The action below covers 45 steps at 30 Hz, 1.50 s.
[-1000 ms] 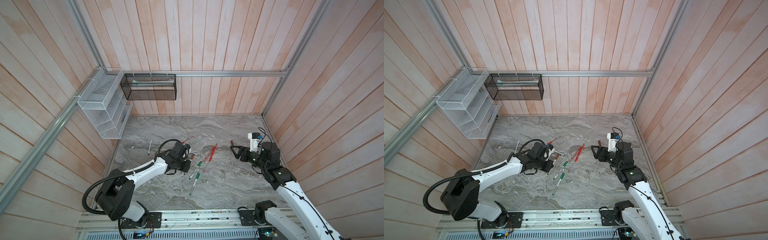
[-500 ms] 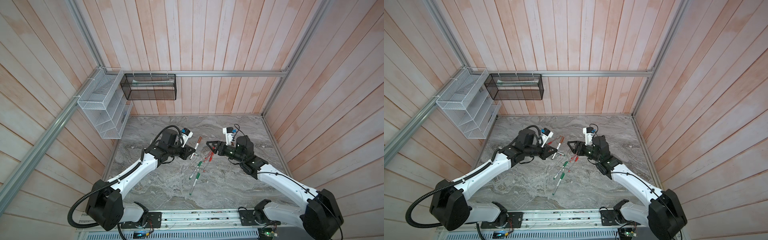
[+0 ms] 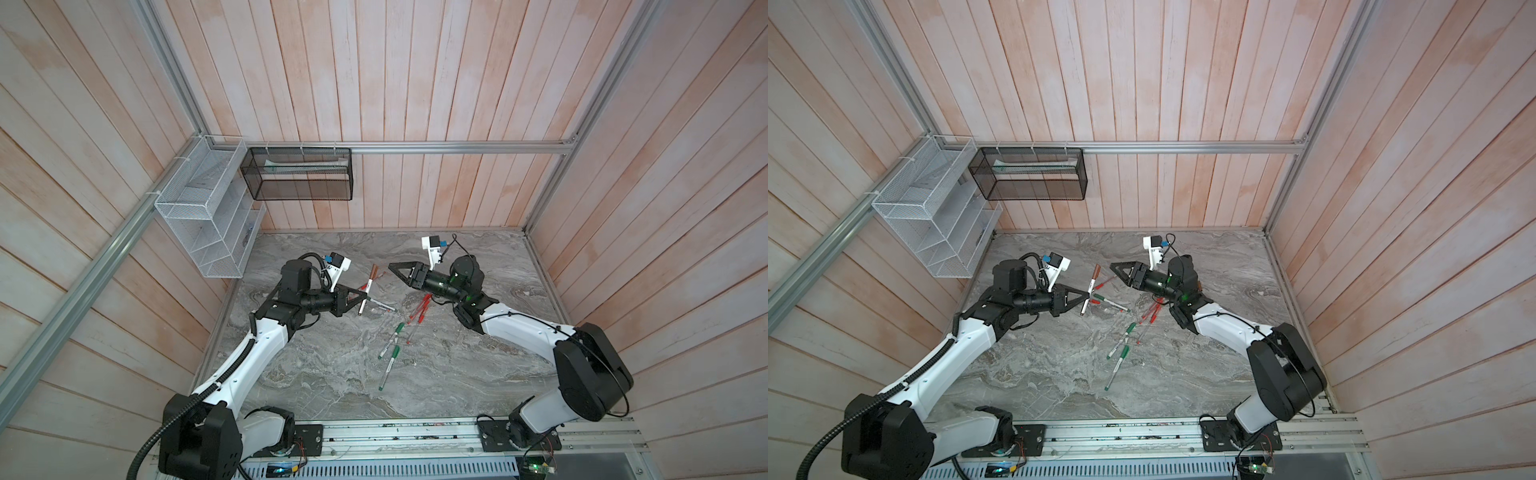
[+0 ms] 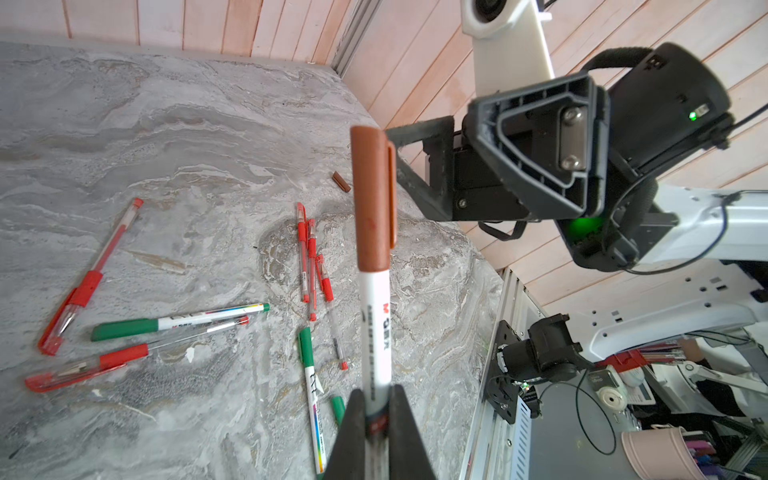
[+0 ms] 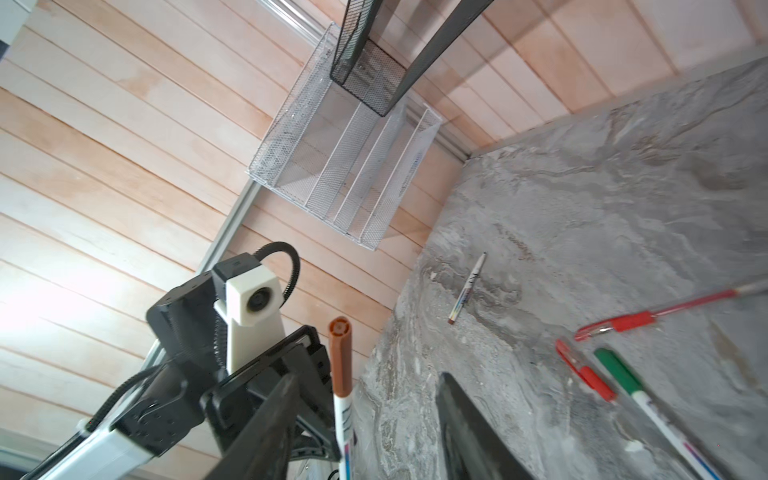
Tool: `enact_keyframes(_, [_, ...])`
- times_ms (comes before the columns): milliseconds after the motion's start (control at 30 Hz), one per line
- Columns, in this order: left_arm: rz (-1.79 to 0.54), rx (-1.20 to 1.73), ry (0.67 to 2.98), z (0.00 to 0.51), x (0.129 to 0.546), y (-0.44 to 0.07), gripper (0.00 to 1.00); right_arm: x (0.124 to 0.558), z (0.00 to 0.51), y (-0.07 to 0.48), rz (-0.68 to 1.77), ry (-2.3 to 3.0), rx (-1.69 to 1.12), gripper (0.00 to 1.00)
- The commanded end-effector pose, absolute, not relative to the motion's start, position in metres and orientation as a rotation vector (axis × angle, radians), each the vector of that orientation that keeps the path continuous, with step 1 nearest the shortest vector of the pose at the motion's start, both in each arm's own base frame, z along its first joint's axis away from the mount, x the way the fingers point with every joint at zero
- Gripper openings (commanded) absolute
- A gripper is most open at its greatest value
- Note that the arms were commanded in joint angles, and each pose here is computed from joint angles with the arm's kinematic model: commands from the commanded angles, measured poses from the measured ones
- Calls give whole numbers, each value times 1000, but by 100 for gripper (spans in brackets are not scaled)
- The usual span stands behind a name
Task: Open the pen caps
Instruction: 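Close the right gripper on the marker's brown cap, then pull the brown cap off with the right gripper away from the left gripper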
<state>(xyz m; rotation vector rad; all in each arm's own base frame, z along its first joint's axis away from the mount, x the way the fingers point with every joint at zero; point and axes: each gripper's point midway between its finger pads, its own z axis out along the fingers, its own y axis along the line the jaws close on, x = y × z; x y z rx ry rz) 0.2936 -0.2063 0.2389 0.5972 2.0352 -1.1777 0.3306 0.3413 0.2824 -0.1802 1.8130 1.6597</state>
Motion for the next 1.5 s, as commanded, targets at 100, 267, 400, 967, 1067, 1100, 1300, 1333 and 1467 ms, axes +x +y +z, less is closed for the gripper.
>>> enact_keyframes(100, [-1196,646,1965,256,293,-208,0,318,317,368,1826,1691,-305,44])
enact_keyframes(267, [-1200,635,1963,256,296,-209,0,318,310,382,1832,1717,-324,44])
enact_keyframes(400, [-1188,624,1974,256,301,-208,0,318,307,389,1814,1736,-329,42])
enact_keyframes(967, [-1170,630,1976,253,300,-208,0,319,291,397,1767,1796,-314,25])
enact_keyframes(1067, [-1167,631,1980,253,299,-208,0,321,293,397,1771,1797,-311,13])
enact_keyframes(1100, [-1160,634,1979,253,299,-207,0,321,294,397,1769,1795,-311,9])
enact_keyframes(1300, [-1149,619,1980,252,301,-205,33,321,295,398,1775,1790,-319,0])
enact_keyframes(1333, [-1146,617,1984,251,301,-204,34,321,296,399,1781,1785,-318,0])
enact_keyframes(1467, [-1162,611,1980,250,303,-206,34,319,297,404,1803,1778,-345,0])
